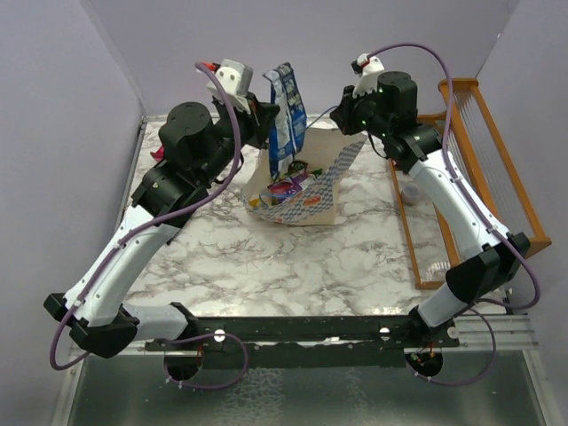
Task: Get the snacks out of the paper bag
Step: Place the snack at the center of the board, then take out the snack from the paper bag.
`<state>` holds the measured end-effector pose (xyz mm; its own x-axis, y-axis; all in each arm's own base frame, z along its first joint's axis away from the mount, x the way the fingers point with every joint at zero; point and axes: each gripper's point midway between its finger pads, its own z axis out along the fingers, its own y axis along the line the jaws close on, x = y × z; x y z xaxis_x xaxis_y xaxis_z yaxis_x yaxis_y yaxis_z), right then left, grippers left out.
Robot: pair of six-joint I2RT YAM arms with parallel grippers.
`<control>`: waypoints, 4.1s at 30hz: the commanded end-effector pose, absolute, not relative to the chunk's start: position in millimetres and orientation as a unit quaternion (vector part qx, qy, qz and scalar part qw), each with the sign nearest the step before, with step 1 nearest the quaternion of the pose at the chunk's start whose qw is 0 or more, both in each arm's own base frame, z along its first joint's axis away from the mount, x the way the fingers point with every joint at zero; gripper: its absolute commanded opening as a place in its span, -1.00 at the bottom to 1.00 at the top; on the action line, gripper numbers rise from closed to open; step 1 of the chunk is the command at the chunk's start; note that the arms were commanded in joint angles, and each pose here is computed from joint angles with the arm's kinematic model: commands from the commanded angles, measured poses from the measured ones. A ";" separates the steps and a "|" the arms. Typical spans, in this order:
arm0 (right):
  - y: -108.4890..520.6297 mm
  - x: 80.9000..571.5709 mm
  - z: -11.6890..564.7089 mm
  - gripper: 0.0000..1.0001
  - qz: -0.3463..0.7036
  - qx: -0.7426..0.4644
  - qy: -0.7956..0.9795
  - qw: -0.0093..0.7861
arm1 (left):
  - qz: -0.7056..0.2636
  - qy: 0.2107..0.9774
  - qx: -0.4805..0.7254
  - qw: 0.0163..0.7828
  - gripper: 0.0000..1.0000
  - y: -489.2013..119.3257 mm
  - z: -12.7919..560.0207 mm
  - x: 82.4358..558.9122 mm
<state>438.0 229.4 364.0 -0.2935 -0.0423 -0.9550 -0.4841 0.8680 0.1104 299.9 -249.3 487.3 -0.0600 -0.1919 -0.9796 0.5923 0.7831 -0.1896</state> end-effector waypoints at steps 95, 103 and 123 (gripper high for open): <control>328.8 355.1 480.5 -0.97 0.488 -0.420 0.536 0.546 | -0.452 0.693 0.089 0.554 0.20 -243.8 368.9 255.8; 337.2 346.1 477.5 -0.97 0.539 -0.418 0.535 0.499 | -0.437 0.718 0.130 0.526 0.07 -302.1 322.3 216.0; 333.8 308.9 438.7 -0.97 0.558 -0.479 0.514 0.441 | -0.432 0.712 0.199 0.517 0.54 -305.5 289.1 171.2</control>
<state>334.8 340.4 411.2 -0.2737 -0.0355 -0.9612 -0.9616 -0.0117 0.2742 180.0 -331.8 277.7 -0.4505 -0.1387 -0.8819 0.7108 0.5421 -0.4483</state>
